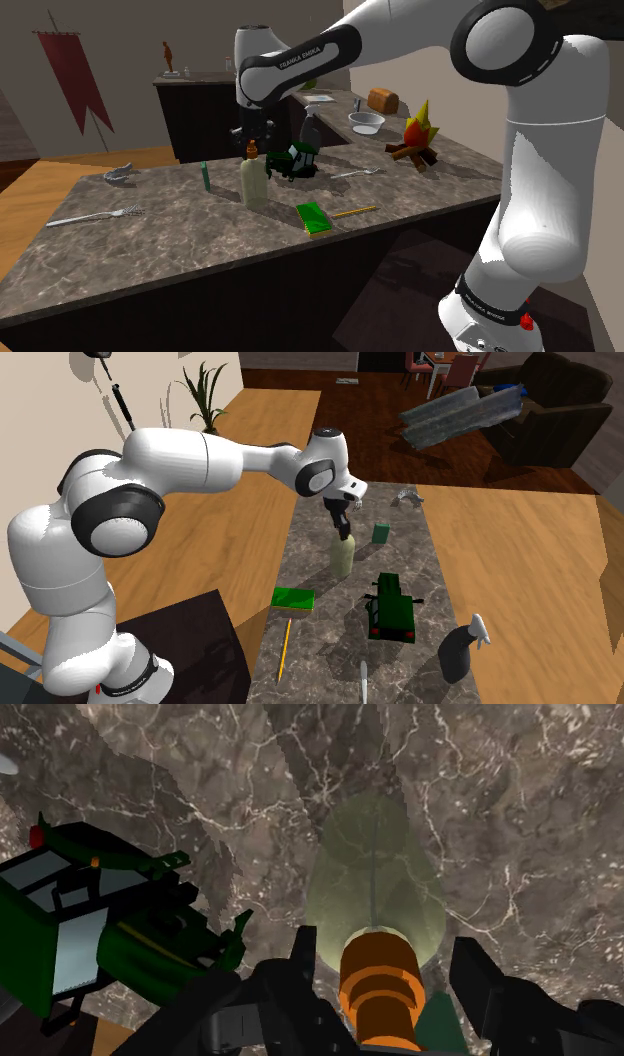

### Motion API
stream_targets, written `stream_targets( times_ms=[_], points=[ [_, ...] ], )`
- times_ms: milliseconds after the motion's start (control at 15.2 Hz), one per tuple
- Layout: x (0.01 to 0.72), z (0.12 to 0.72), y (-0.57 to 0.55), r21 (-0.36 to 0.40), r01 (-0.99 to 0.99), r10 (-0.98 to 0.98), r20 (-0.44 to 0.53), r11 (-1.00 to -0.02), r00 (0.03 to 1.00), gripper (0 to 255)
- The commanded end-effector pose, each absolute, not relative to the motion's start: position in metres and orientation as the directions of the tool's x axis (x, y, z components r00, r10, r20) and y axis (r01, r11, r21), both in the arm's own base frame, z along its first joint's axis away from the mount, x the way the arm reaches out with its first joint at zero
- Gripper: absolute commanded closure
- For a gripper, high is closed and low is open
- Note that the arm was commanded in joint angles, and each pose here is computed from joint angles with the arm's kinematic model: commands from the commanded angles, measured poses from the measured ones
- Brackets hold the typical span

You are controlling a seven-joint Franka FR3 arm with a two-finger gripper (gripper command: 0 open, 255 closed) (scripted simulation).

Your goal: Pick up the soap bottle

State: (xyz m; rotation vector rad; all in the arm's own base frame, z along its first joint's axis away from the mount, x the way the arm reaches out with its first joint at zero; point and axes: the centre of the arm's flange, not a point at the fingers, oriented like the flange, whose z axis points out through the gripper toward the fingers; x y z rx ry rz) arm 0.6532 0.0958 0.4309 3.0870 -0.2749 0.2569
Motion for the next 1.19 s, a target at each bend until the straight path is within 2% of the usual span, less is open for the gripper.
stream_targets(
  times_ms=[0,528,1122],
  points=[
    [0.653,0.43,0.096,0.017,-0.178,-0.173,0.167,-0.984,0.971,255],
    [0.653,0.43,0.095,0.017,-0.178,-0.173,0.167,-0.984,0.971,255],
    [0.653,0.477,0.095,0.017,-0.178,-0.173,0.167,-0.984,0.971,255]
  ],
)
